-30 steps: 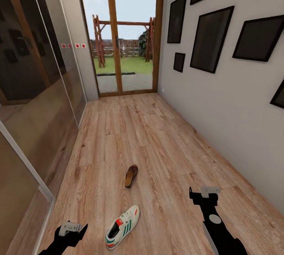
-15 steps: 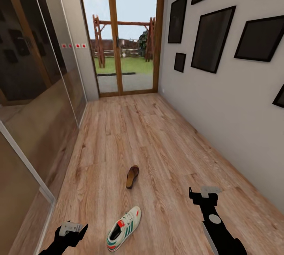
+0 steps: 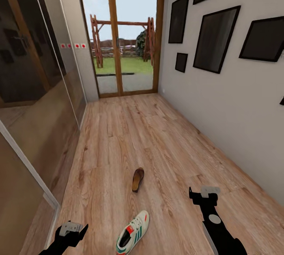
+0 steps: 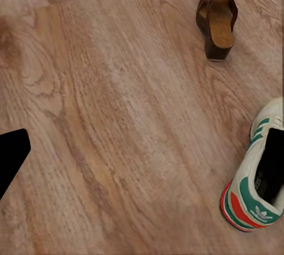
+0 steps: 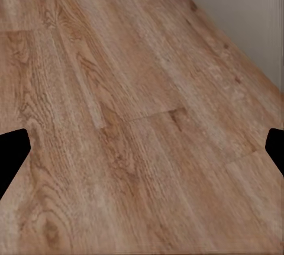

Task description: Pick up the two gym shoes and the two sandals from the corridor floor and place them onto the hallstand (shoe rack) in the corridor, making sure they are on the rack and not on the floor. Arrange them so the two gym shoes are next to each other and the two sandals are next to each other.

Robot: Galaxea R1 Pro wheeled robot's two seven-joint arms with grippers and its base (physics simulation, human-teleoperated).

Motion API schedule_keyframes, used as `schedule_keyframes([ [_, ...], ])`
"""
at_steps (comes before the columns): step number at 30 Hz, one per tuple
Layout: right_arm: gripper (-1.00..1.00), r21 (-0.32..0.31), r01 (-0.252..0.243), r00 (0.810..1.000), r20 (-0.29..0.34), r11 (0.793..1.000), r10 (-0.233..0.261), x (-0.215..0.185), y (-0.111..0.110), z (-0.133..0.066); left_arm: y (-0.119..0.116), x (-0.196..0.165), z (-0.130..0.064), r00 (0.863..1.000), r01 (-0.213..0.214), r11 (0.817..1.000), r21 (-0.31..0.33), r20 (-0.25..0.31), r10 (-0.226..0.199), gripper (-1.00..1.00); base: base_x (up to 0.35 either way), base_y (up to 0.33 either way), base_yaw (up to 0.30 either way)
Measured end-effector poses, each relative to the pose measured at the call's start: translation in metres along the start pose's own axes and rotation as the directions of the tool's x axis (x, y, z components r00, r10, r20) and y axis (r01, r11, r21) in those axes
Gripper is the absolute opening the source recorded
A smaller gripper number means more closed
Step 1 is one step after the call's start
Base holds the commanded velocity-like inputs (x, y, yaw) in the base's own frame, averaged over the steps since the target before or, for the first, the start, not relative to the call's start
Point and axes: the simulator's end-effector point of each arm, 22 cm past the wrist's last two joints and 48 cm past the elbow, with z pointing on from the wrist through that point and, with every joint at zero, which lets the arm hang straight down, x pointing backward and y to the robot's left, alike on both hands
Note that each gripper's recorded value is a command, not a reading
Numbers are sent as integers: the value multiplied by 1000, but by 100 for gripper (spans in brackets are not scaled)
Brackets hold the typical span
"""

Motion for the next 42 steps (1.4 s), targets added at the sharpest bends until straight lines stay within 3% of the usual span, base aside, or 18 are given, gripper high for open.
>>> schedule_keyframes([
  [8,100,0,0,1000,1,1000,0,-1,0,0,-1,1,0,1000,-6,1000,5,-3,6,100,4,11,-253],
  [10,100,1,-1,1000,0,1000,1,0,0,0,-7,3,0,999,-37,999,26,-14,37,100,0,1,-78],
  [13,100,1,-1,1000,0,1000,1,0,0,0,-9,4,1,999,-46,998,33,-17,47,100,0,0,-40],
  [25,100,4,-2,1000,-2,1000,2,0,-1,0,-10,4,1,998,-52,998,37,-20,52,100,0,0,-11],
  [36,100,11,4,999,-48,1000,-3,26,-1,8,-16,27,13,998,-55,997,51,-27,56,100,0,0,-220],
  [42,100,30,1,999,-47,1000,0,8,-8,13,-42,26,32,998,-67,993,92,-9,69,100,0,0,-155],
])
